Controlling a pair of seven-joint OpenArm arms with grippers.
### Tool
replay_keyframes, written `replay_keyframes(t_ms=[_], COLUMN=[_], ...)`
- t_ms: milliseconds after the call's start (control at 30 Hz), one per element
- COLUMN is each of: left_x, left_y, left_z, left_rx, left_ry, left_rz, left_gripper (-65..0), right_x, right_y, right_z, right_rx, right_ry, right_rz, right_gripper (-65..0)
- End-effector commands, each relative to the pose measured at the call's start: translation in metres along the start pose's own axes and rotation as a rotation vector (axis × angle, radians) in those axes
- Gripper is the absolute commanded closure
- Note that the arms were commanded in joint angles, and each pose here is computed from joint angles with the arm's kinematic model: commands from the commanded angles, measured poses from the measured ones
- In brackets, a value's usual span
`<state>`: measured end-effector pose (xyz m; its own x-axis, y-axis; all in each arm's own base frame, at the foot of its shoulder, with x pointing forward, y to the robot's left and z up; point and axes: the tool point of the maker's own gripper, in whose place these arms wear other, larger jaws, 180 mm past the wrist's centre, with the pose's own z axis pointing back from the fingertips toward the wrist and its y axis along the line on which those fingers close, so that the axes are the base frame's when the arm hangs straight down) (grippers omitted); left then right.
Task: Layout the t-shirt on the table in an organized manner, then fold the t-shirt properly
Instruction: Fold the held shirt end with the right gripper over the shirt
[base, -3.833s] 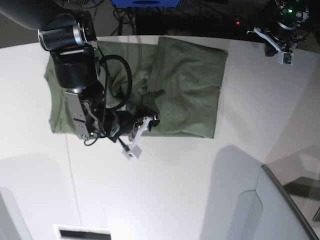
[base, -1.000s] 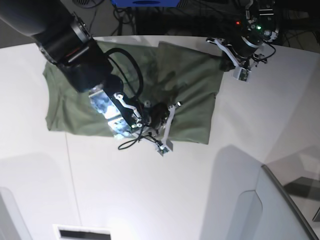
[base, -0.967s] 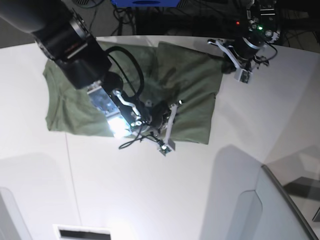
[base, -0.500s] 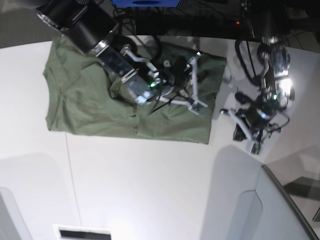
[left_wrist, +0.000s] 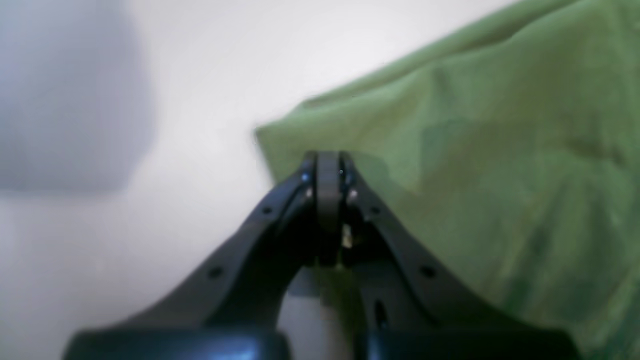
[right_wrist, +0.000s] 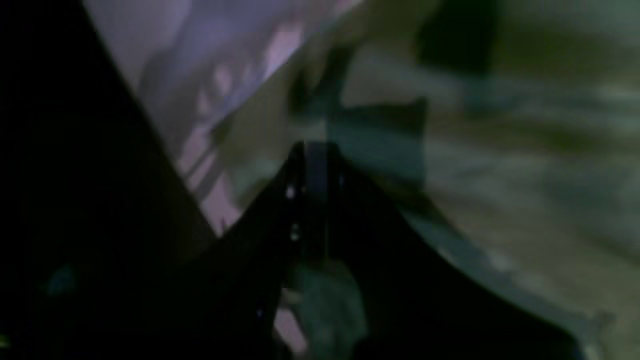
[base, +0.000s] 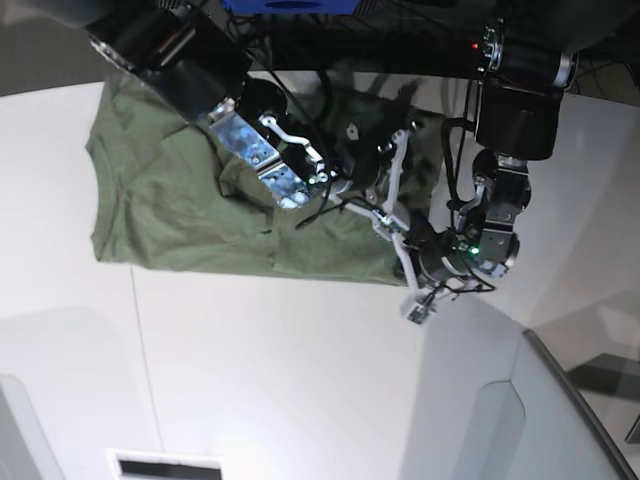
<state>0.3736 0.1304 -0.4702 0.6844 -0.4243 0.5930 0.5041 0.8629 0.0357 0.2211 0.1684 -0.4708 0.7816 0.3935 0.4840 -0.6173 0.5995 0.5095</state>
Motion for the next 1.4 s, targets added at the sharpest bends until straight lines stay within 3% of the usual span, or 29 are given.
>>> replay_keyframes(t_ms=[0,167,333,433,667,833,933,1067,1133,1300,1367], left_x=[0.017,0.010,0.019,0.026,0.057,0.088,0.094,0.091,0.078,0.015,-0.019], left_y=[0.008,0.017,0.026,0.028,0.032,0.033,0.023,0.004,0.017,0.076,0.096], left_z=[0.001,-0.011,-0.014,-0.014,-0.001,0.018,0.031,0.049,0.062,0.108,0.129], left_rx=[0.010,0.004,0.010,0.014,0.033,0.059,0.068,0.066,0.099,0.191,0.202], left_ry=[-0.041,-0.051,-0.085,-0.097,-0.164,-0.189,-0.200,-0.222,-0.231,-0.256,-0.243], left_rz=[-0.005,0.036,0.055,0.053,0.013,-0.048,-0.089,-0.134,-0.108,0.108,0.154], left_gripper=[0.0,0.0,0.0,0.0,0.0,0.0,0.0,0.0,0.0,0.0,0.0], right_x=[0.008,-0.008,-0.027,-0.035,-0.031,-0.001,0.017,0.025,0.014,-0.025,-0.031], right_y=[0.007,0.008,-0.014,-0.024,-0.028,-0.011,-0.011,-0.033,-0.049,-0.070,-0.068], right_z=[0.000,-0.003,0.001,0.001,0.005,0.020,0.039,0.080,0.097,0.118,0.117], right_rx=[0.025,0.025,-0.015,-0.032,-0.037,-0.010,-0.007,-0.041,-0.070,-0.122,-0.120], right_ry=[-0.018,0.013,0.150,0.179,0.175,0.146,0.108,0.015,0.001,0.009,0.016], right_rz=[0.003,-0.013,-0.014,-0.034,-0.051,0.021,0.009,-0.085,-0.148,-0.239,-0.246], right_gripper=[0.0,0.0,0.0,0.0,0.0,0.0,0.0,-1.4,-6.2,-28.5,-31.2])
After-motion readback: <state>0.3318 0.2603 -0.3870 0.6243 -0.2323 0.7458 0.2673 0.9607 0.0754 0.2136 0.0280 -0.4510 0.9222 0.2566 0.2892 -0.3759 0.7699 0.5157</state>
